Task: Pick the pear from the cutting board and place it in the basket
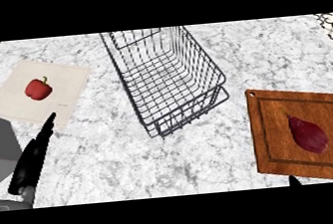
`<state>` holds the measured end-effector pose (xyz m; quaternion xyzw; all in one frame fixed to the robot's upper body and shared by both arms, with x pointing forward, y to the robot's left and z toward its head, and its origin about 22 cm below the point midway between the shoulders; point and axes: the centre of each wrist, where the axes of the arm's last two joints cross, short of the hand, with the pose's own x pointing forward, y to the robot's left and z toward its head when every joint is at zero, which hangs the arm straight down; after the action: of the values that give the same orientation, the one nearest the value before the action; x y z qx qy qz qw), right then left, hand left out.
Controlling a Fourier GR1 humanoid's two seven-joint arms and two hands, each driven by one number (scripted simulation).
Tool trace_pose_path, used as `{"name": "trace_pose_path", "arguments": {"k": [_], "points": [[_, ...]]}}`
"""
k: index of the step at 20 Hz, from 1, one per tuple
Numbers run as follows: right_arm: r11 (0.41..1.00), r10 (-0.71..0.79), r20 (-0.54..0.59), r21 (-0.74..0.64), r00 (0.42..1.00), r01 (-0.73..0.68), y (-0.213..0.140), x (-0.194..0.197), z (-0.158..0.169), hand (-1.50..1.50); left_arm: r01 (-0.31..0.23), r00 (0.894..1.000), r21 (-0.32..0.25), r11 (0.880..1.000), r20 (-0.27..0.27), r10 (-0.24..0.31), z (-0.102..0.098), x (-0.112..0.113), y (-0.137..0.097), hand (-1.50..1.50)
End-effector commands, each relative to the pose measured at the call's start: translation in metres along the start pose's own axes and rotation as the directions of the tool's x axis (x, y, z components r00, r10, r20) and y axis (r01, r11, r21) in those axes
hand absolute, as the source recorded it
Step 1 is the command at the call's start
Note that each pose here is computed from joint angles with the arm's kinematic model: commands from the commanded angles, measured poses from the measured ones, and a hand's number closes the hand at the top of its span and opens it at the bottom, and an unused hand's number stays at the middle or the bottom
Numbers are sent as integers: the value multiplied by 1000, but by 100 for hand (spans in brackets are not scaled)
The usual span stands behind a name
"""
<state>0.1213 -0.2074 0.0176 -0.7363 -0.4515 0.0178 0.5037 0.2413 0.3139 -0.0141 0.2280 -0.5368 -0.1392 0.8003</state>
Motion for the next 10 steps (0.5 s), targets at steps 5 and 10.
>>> {"name": "trace_pose_path", "arguments": {"k": [5, 10], "points": [[999, 26, -26, -20, 999, -26, 25, 21, -9, -150, -16, 1000, -7, 1000, -1, 16, -2, -5, 6, 0], [1000, 21, -22, -7, 1000, -21, 32, 21, -17, -150, 8, 1000, -6, 1000, 0, -8, -9, 8, -13, 0]]}}
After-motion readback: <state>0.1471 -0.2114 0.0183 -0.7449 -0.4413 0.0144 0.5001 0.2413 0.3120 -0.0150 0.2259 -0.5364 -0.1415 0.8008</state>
